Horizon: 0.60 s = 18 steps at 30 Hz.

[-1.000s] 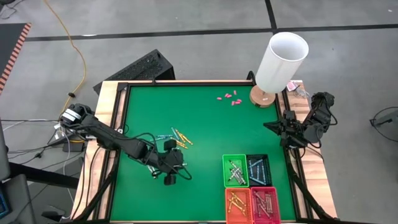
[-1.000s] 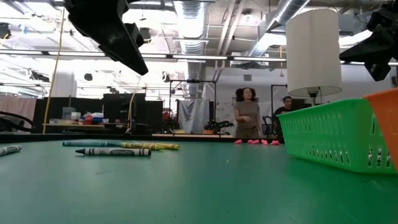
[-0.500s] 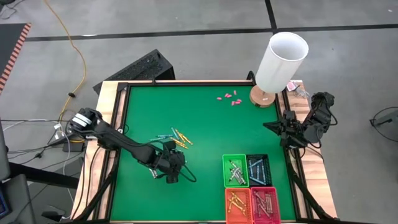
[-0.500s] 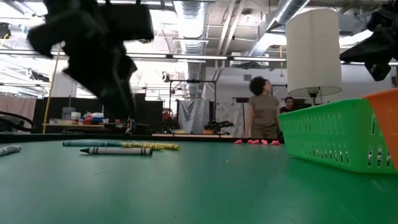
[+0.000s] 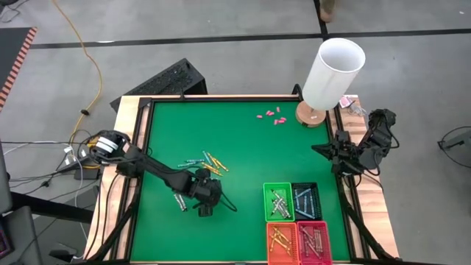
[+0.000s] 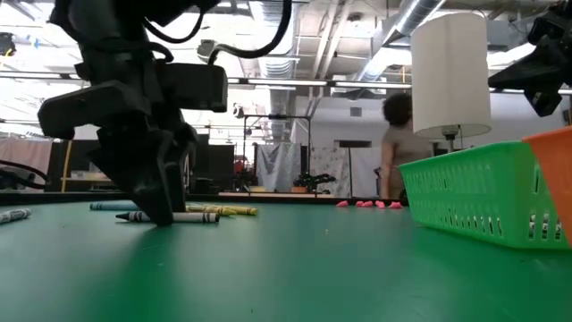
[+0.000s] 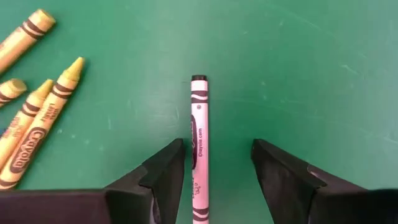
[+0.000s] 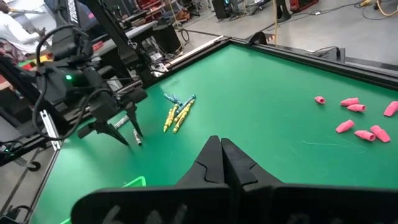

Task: Sort crayons
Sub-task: Put the black crayon into the green bin

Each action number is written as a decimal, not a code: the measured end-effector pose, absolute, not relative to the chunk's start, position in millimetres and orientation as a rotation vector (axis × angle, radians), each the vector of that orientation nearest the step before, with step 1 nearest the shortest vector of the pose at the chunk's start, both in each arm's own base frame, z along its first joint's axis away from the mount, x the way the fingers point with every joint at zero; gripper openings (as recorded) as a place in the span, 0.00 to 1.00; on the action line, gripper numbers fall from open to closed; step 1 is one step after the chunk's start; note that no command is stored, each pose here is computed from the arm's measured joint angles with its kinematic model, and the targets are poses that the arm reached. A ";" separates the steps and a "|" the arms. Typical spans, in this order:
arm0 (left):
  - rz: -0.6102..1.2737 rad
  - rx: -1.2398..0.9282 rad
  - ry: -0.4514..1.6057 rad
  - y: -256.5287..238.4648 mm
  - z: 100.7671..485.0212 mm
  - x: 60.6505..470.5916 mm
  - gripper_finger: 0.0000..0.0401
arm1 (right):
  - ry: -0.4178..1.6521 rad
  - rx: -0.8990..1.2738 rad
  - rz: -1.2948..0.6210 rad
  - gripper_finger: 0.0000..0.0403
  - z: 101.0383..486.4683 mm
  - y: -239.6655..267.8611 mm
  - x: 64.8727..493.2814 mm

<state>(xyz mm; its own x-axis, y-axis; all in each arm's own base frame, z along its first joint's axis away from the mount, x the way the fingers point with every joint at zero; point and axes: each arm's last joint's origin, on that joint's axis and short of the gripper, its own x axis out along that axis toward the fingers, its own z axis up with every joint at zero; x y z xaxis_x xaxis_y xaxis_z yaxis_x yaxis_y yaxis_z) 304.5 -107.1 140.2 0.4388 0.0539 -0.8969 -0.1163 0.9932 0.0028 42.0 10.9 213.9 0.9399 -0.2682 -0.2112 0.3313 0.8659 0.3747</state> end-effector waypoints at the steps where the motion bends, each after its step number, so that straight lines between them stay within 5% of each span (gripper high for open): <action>1: 0.097 -0.078 1.119 -105.2 140.1 305.2 0.44 | 0.154 0.420 -0.315 0.00 214.1 10.9 42.0; 12: 0.110 -0.117 1.161 -92.0 138.6 306.7 0.04 | 0.155 0.419 -0.315 0.00 213.9 10.9 42.0; 18: 0.139 -0.132 1.141 -88.6 139.4 308.6 0.03 | 0.155 0.419 -0.315 0.00 213.9 10.9 42.0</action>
<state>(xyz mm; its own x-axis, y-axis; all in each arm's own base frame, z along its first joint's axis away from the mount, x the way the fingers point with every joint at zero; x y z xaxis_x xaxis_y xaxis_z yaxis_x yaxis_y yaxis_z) 308.6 -88.6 139.4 0.4098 0.0428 -0.9112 -0.1776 0.9835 -0.0337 42.0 10.9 213.9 0.9399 -0.2683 -0.2114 0.3314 0.8659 0.3747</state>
